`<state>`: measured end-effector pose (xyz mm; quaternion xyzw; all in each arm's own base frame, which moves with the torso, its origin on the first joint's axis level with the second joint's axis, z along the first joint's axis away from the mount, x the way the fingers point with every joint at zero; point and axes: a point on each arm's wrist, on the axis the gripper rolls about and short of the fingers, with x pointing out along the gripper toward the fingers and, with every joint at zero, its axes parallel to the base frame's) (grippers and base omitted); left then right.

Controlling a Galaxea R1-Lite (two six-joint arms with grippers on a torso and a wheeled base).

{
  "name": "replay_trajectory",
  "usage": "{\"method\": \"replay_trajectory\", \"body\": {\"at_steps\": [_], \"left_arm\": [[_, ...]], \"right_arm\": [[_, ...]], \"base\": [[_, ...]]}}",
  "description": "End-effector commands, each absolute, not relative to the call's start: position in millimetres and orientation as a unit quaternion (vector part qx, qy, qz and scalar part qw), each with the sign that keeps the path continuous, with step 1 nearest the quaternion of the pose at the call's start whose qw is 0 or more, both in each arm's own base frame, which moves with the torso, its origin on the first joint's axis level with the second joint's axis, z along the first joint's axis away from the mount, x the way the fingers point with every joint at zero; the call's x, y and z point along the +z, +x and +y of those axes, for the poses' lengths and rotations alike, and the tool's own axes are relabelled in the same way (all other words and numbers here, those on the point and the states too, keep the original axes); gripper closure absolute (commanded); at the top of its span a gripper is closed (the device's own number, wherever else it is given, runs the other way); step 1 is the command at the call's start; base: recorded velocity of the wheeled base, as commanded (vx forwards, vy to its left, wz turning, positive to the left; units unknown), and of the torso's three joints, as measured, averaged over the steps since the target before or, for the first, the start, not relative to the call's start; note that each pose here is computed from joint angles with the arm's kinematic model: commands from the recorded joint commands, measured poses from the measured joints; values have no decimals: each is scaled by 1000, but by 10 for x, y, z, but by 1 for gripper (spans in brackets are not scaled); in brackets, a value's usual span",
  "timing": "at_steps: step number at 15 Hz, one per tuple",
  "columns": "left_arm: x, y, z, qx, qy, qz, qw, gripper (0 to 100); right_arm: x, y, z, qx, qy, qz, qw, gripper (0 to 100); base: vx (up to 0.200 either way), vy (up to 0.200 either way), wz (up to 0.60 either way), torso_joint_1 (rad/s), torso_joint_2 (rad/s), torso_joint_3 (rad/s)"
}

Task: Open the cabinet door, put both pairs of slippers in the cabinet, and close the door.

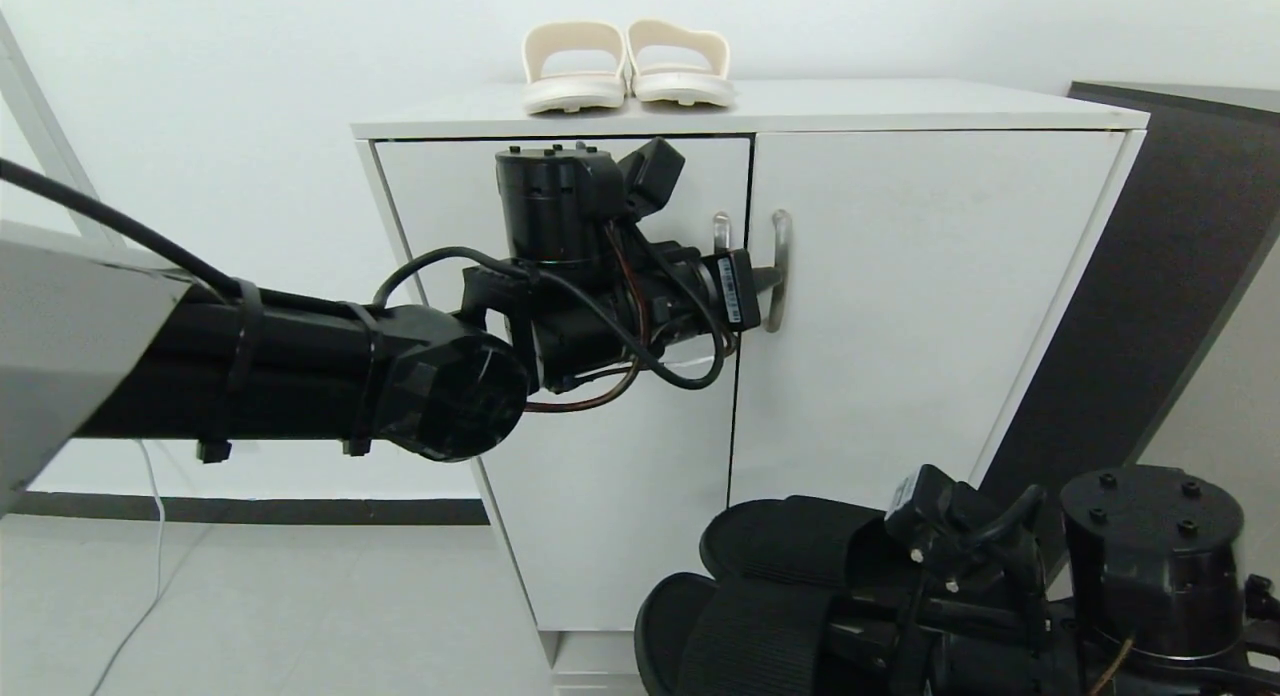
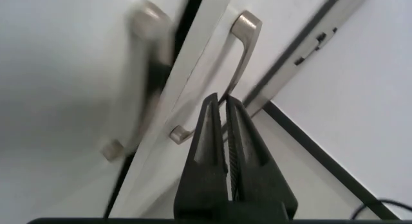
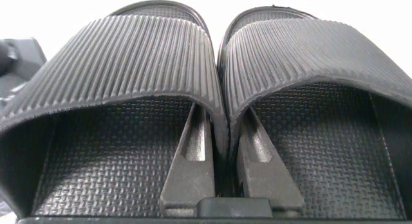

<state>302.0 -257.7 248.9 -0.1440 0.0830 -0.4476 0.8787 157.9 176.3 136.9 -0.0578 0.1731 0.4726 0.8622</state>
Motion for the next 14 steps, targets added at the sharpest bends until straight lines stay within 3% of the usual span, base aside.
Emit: {"method": "replay_trajectory", "body": {"at_steps": [1, 14], "left_arm": [[2557, 2883, -2538, -455, -145, 80, 875, 100], [2642, 2227, -2472, -502, -135, 91, 849, 100]], "right_arm": [[1391, 1524, 1742, 485, -55, 166, 857, 100], [1355, 1208, 1620, 566, -62, 160, 806, 100]], "base": [[0, 0, 0, 0, 0, 0], [0, 0, 0, 0, 0, 0]]}}
